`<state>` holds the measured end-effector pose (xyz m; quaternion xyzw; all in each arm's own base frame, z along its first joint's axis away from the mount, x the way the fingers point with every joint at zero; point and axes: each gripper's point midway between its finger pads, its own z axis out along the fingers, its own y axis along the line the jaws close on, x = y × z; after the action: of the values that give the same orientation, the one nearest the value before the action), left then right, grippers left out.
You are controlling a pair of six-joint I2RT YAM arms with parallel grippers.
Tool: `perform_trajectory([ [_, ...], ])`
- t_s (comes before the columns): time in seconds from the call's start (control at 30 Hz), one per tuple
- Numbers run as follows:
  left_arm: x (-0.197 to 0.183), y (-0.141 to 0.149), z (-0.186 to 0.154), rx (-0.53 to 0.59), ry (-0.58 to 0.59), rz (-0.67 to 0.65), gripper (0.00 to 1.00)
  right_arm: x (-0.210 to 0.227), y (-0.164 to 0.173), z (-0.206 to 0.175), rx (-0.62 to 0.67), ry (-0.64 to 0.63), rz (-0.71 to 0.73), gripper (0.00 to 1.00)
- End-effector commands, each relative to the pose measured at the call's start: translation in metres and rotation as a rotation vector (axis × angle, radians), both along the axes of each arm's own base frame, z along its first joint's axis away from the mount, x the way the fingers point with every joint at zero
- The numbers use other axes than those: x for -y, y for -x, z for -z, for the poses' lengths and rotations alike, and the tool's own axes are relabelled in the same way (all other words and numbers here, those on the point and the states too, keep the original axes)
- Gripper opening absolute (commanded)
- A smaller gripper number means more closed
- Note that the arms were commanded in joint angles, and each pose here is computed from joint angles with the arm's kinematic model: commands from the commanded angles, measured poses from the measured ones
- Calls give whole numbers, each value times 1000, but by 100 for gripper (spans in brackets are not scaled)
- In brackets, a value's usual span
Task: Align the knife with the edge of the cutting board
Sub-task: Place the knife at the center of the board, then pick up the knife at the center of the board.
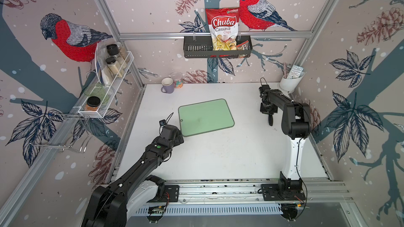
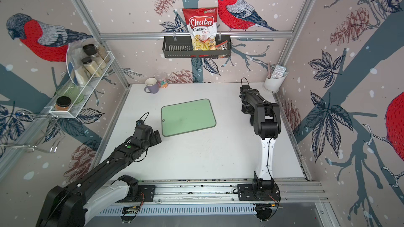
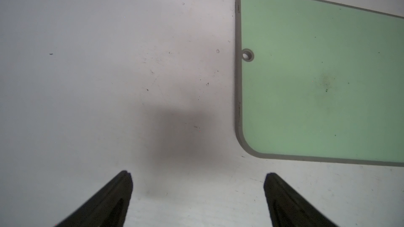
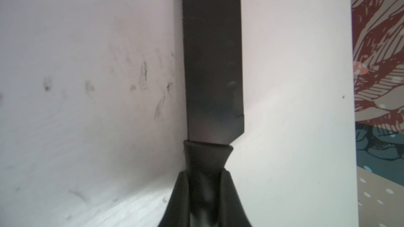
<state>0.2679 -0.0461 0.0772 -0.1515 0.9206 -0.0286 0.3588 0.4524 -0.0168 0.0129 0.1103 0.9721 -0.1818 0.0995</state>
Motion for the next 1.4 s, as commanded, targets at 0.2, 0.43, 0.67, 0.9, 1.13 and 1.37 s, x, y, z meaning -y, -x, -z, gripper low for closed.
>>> perform_trajectory([
  [0.2, 0, -2, -3, 7, -6, -2, 96, -109, 79, 24, -191, -284, -67, 12],
  [0.43, 2, -2, -1, -8, -3, 5, 96, -166, 113, 31, -140, -322, -134, 19],
  [0.67, 3, -2, 0, -13, -4, 7, 96, -188, 121, 31, -81, -365, -144, 38],
  [0.9, 2, -2, 1, -16, -7, 6, 96, -181, 116, 31, -65, -452, -98, 51],
  [1.13, 2, -3, 0, -16, -8, 7, 96, -164, 120, 37, -63, -440, -73, 49],
  [1.37, 4, -5, 4, -25, -6, 5, 96, -158, 118, 40, -70, -455, -96, 15],
])
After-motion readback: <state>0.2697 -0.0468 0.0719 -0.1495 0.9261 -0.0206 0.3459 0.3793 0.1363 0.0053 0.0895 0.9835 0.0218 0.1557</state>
